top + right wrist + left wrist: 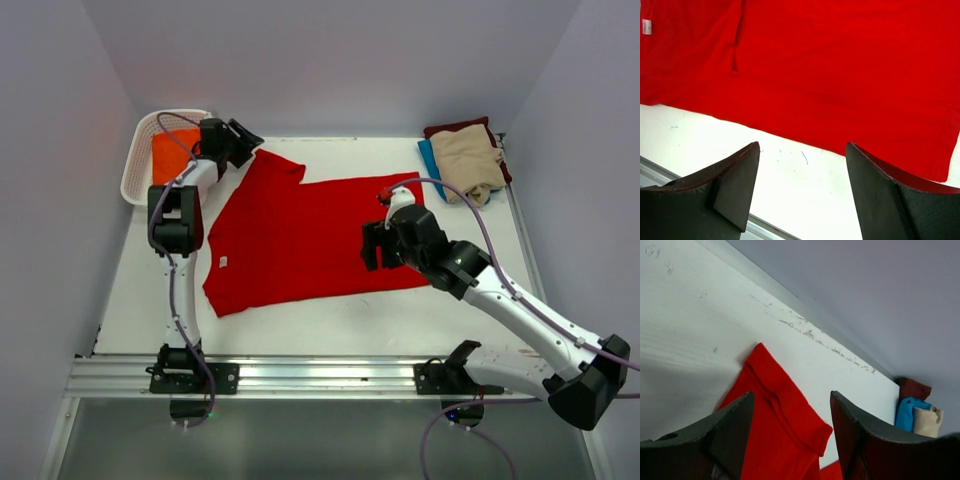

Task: Fold and stack the t-shirts
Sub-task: Fold the tshirt

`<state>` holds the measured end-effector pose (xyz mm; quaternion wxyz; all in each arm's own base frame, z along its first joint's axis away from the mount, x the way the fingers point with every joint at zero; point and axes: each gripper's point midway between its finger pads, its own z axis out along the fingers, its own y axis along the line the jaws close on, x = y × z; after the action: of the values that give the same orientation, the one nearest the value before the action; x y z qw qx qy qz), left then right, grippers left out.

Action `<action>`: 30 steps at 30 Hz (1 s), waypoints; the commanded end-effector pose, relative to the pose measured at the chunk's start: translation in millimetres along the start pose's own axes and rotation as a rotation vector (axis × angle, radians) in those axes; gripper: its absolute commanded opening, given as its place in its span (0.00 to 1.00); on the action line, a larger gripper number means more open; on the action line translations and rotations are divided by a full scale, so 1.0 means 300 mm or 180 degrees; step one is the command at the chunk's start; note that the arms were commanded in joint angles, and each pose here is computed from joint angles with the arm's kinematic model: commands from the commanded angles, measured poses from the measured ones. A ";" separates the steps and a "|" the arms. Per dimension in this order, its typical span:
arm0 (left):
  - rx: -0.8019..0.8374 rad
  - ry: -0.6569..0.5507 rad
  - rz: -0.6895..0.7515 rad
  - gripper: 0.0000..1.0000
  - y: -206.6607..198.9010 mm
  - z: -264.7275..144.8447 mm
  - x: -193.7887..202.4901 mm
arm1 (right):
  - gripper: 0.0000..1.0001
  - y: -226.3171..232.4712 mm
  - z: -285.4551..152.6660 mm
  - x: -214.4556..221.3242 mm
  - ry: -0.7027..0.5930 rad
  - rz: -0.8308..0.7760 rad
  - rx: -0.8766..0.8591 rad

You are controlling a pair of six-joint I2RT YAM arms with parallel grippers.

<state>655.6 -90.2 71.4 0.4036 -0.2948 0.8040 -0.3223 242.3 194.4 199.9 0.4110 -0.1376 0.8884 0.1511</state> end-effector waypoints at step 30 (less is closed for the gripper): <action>0.0175 -0.0110 -0.0173 0.60 0.046 0.166 0.004 | 0.69 -0.019 0.079 0.032 0.0162 0.0046 0.0197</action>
<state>693.9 -84.0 45.5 0.4279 -0.3202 0.7768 -0.3332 248.8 197.3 175.8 0.3825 -0.1357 0.9050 0.1271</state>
